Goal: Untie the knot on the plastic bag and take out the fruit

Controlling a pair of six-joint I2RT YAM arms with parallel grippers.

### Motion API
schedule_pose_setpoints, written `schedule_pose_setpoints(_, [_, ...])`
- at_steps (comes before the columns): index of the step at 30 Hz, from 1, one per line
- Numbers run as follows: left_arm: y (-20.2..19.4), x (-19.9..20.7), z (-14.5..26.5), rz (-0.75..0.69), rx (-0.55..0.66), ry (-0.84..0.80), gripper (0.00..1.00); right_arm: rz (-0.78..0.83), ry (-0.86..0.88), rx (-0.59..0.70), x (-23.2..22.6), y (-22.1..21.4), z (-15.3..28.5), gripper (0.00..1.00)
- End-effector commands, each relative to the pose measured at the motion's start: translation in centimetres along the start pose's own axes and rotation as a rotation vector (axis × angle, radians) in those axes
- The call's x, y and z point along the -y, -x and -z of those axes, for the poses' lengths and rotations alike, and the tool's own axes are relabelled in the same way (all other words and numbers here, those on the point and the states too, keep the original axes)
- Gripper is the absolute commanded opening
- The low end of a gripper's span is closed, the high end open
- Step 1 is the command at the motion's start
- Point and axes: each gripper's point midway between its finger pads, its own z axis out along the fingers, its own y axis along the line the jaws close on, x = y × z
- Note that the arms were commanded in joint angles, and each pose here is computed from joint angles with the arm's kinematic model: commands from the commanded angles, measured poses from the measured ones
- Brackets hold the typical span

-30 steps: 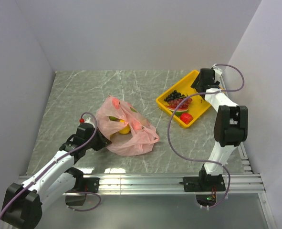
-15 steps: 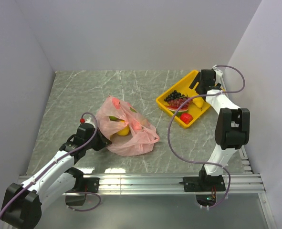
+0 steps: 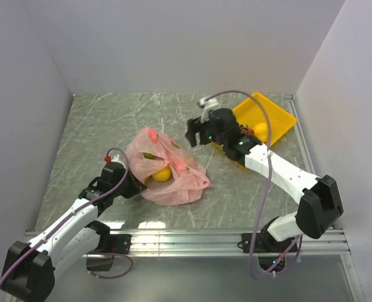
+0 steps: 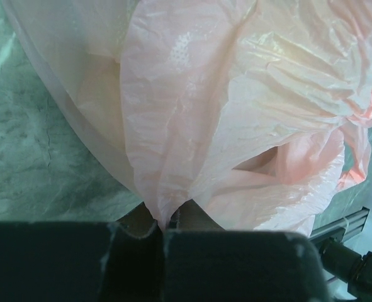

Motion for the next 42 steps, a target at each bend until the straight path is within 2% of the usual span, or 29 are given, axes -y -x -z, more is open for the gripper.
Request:
schedule_pose_setpoints(1, [2.6,1.8,0.4,-0.019,0.085,-0.015,0.01,0.135,0.233,-0.027,-6.4,-1.6,0.7,0.80])
schedule_pose_setpoints(5, [3.6,2.7,0.5,0.006,0.118,-0.034,0.01,0.235,0.398,-0.109,-12.2,-5.0,0.1,0.83])
schedule_pose_setpoints(13, [4.0,3.1,-0.3,0.024,0.109,-0.027,0.02,0.373,0.490,-0.196,-16.5,-7.7,-1.3,0.87])
schedule_pose_setpoints(14, [4.0,3.1,-0.4,0.024,0.108,-0.023,0.02,0.382,0.490,-0.232,-16.6,-8.8,-1.7,0.87])
schedule_pose_setpoints(31, [4.1,3.6,-0.8,-0.003,0.080,-0.026,0.03,0.458,0.495,-0.331,-17.2,-12.2,-5.9,0.83])
schedule_pose_setpoints(42, [3.6,3.6,-1.3,-0.026,0.049,-0.029,0.03,0.510,0.426,-0.421,-15.7,-16.3,-9.1,0.88])
